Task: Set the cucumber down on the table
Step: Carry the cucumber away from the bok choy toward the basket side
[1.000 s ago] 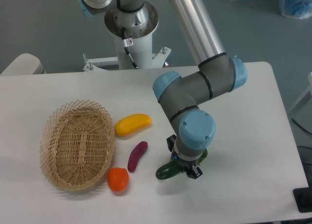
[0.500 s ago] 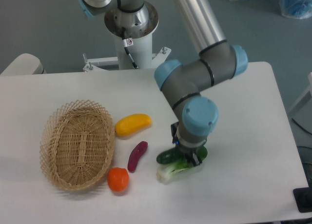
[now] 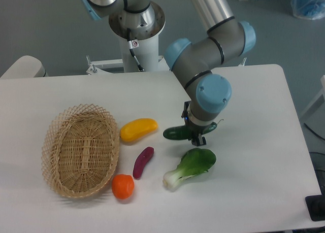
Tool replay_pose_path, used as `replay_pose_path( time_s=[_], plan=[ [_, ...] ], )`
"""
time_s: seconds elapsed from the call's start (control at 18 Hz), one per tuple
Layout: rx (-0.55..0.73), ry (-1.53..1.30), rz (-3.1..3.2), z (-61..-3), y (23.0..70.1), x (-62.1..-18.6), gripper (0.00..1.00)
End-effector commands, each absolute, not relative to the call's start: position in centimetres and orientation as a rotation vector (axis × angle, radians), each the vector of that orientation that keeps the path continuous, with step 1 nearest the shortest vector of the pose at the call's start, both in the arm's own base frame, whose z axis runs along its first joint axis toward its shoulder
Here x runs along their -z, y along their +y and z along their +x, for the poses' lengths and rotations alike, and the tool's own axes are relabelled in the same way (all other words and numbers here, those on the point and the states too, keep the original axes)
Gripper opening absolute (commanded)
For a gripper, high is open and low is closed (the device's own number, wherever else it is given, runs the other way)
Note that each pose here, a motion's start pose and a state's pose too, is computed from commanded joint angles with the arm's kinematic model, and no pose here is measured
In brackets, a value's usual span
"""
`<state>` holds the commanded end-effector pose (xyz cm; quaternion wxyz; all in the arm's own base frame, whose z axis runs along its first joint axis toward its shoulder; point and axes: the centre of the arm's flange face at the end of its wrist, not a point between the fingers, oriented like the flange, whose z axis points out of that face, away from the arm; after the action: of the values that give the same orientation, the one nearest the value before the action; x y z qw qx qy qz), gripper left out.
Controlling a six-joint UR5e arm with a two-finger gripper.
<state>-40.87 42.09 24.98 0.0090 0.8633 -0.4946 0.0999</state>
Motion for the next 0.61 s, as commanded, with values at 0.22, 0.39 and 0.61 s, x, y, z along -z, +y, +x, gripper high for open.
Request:
replay_pose_path(
  time_s=[0.22,0.39,0.61],
  plan=[
    [-0.368,-1.572,2.65,-38.8,40.6,-23.9,0.08],
    [-0.389,-1.581,2.641,-36.5,40.2,-23.7,0.09],
    [-0.415,-1.618,2.606,-32.9,40.2,-22.8,0.1]
  ],
)
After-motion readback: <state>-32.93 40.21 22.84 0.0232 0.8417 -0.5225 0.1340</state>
